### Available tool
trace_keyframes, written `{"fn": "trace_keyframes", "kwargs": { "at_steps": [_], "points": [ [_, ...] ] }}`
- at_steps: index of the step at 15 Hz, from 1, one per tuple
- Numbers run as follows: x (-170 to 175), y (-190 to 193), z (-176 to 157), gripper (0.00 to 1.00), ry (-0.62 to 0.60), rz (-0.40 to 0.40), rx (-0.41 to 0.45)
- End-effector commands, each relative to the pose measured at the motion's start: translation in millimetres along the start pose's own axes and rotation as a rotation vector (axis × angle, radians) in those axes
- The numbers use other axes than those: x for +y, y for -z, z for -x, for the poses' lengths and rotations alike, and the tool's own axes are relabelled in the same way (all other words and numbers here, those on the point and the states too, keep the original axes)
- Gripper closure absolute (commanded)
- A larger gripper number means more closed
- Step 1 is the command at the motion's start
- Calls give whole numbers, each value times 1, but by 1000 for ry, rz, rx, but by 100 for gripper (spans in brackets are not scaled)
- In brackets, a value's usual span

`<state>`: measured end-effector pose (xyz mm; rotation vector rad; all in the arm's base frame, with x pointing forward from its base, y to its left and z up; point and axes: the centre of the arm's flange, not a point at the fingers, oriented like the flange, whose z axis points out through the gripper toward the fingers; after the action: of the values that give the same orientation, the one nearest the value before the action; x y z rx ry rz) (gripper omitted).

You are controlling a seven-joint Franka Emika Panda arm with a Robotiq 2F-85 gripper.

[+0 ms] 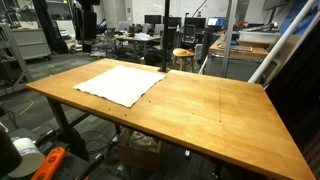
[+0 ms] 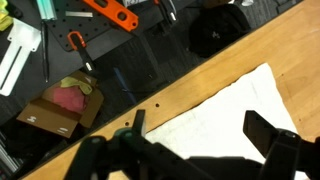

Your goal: Fold the towel into a triangle twice

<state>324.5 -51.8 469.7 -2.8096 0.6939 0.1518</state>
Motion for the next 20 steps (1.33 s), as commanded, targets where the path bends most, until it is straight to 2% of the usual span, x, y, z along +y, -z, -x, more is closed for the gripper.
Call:
{"fn": "trace_keyframes", "kwargs": {
  "at_steps": [1, 5, 14, 20],
  "points": [
    [-6, -14, -10, 0, -123, -94, 27],
    [-3, -31, -18, 0, -190, -150, 29],
    [5, -69, -66, 0, -274, -123, 185],
    [18, -108, -85, 0, -318, -86, 200]
  ]
}}
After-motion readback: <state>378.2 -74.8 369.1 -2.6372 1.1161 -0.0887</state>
